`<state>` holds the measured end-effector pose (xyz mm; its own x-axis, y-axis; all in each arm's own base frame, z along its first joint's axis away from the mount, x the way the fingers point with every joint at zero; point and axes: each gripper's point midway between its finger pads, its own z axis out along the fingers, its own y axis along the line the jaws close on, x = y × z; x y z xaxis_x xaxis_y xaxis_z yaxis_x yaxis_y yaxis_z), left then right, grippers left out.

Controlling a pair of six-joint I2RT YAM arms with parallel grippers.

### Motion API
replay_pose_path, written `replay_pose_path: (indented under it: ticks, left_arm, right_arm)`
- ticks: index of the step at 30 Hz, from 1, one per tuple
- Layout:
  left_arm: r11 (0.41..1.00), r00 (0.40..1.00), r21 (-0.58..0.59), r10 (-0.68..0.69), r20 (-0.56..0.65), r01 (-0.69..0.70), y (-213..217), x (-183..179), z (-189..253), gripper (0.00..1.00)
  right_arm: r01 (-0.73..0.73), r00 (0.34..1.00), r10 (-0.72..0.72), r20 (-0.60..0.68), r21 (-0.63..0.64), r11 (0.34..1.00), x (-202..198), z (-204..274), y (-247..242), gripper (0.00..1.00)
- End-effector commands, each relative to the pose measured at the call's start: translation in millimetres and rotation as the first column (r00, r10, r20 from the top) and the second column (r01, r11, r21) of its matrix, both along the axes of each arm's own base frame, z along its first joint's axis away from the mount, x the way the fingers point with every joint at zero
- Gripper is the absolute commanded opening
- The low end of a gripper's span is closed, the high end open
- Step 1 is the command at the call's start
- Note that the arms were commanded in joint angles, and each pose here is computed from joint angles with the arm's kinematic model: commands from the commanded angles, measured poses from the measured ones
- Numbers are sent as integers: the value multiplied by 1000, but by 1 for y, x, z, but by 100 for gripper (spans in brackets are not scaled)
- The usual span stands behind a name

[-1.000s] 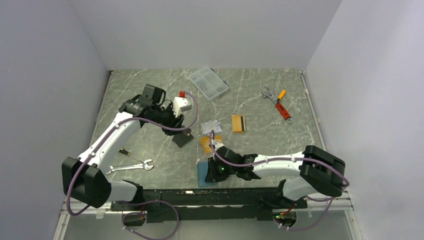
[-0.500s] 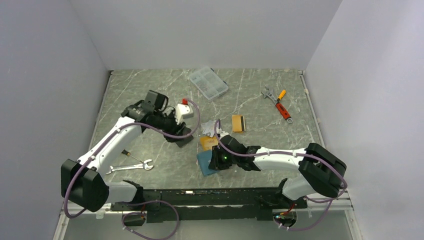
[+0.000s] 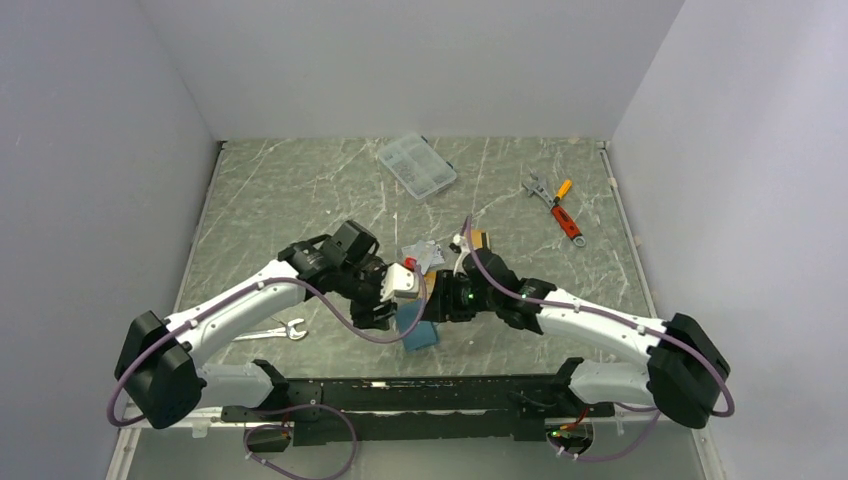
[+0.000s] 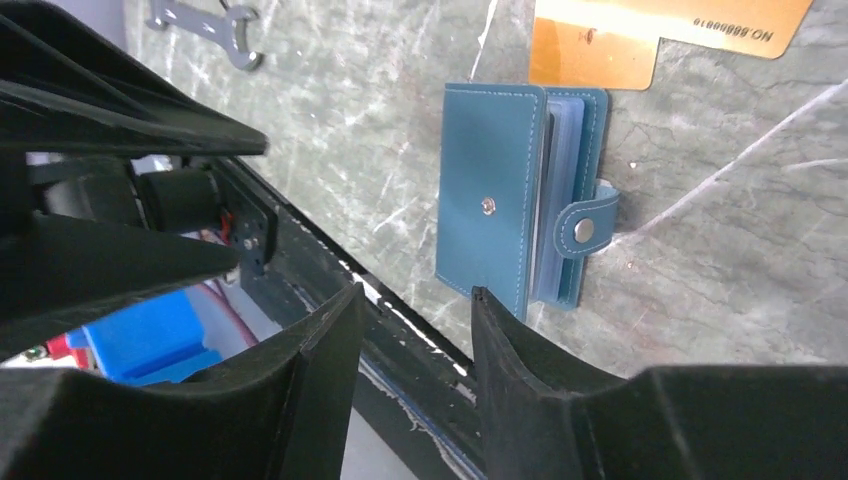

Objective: Put the credit cards into the card holder
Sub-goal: Close the card holder at the center of the board.

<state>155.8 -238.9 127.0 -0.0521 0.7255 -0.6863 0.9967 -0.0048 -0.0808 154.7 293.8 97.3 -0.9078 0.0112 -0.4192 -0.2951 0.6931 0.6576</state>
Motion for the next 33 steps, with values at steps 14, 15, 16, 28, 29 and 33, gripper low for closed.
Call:
replay_pose_path:
  ticks: [14,15,16,28,29,33]
  left_arm:
    - [981,957,-42,192,217,-188,10,49,26,99]
    - [976,954,-51,217,209,-211,14,56,25,99]
    - [978,963,-55,209,170,-202,17,55,20,99]
    - [1000,962,-8,6,273,-4,-19,13,-19,99]
    - [1000,957,-2,-23,289,24,-24,8,-21,99]
    - [993,938,27,-115,326,112,-41,-8,-27,99]
  right_arm:
    - [155,985,-168,-38,-235,960,15,20,-64,67]
    - [155,985,-171,-41,-250,956,15,17,-66,67]
    - [155,984,-172,-43,-260,953,15,16,-66,66]
    - [99,992,-119,-50,-305,947,24,7,-49,58]
    - [85,993,-107,-53,-312,946,25,5,-46,58]
    - [50,995,-79,-66,-361,931,29,-4,-39,57]
